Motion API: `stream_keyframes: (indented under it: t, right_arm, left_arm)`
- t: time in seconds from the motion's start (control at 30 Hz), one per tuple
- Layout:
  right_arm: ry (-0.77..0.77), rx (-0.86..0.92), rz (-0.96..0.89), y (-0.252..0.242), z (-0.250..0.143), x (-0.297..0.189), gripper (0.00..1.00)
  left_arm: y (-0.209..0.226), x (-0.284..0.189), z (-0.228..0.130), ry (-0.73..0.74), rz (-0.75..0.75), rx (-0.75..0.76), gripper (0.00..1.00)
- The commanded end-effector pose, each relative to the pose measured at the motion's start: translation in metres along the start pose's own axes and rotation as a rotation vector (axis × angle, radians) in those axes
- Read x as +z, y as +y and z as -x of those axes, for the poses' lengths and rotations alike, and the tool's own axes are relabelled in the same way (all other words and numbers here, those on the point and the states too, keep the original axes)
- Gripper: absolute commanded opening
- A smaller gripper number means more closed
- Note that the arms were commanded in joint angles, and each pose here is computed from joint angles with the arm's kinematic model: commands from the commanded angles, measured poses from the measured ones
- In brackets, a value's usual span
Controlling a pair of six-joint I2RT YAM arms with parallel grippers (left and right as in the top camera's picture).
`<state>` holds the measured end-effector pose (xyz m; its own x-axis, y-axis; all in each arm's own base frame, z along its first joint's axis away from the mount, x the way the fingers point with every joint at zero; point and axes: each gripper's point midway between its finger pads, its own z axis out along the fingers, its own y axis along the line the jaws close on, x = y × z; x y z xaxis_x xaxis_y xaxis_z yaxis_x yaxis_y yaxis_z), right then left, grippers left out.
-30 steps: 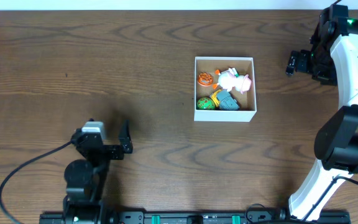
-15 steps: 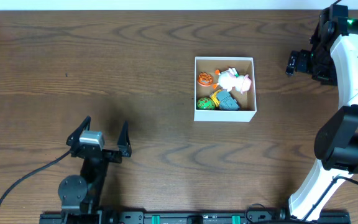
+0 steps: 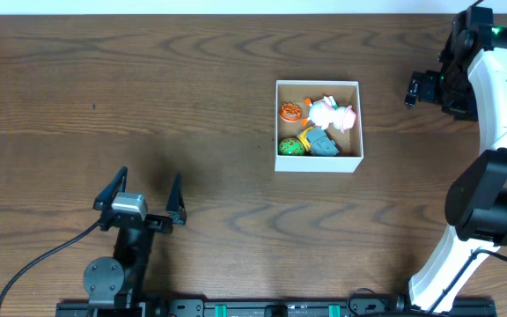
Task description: Pack container
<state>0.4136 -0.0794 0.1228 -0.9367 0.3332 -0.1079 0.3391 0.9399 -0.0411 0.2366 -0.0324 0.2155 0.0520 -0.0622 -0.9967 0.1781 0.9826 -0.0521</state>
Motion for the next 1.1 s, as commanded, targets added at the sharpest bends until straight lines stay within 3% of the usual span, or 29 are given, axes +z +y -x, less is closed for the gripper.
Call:
stream_keyframes:
  t: [0.0, 0.57, 1.07]
  right_arm:
    - [-0.010, 0.017, -0.003, -0.003, 0.001, -0.004, 0.99]
    - [-0.010, 0.017, -0.003, -0.003, 0.001, -0.004, 0.99]
    - [-0.010, 0.017, -0.003, -0.003, 0.001, -0.004, 0.99]
  left_arm:
    - [0.001, 0.000, -0.006, 0.006, 0.000, 0.021, 0.98]
    - [0.014, 0.000, -0.074, 0.200, 0.046, 0.057, 0.98]
    - [0.014, 0.000, -0.074, 0.199, 0.045, 0.058, 0.98]
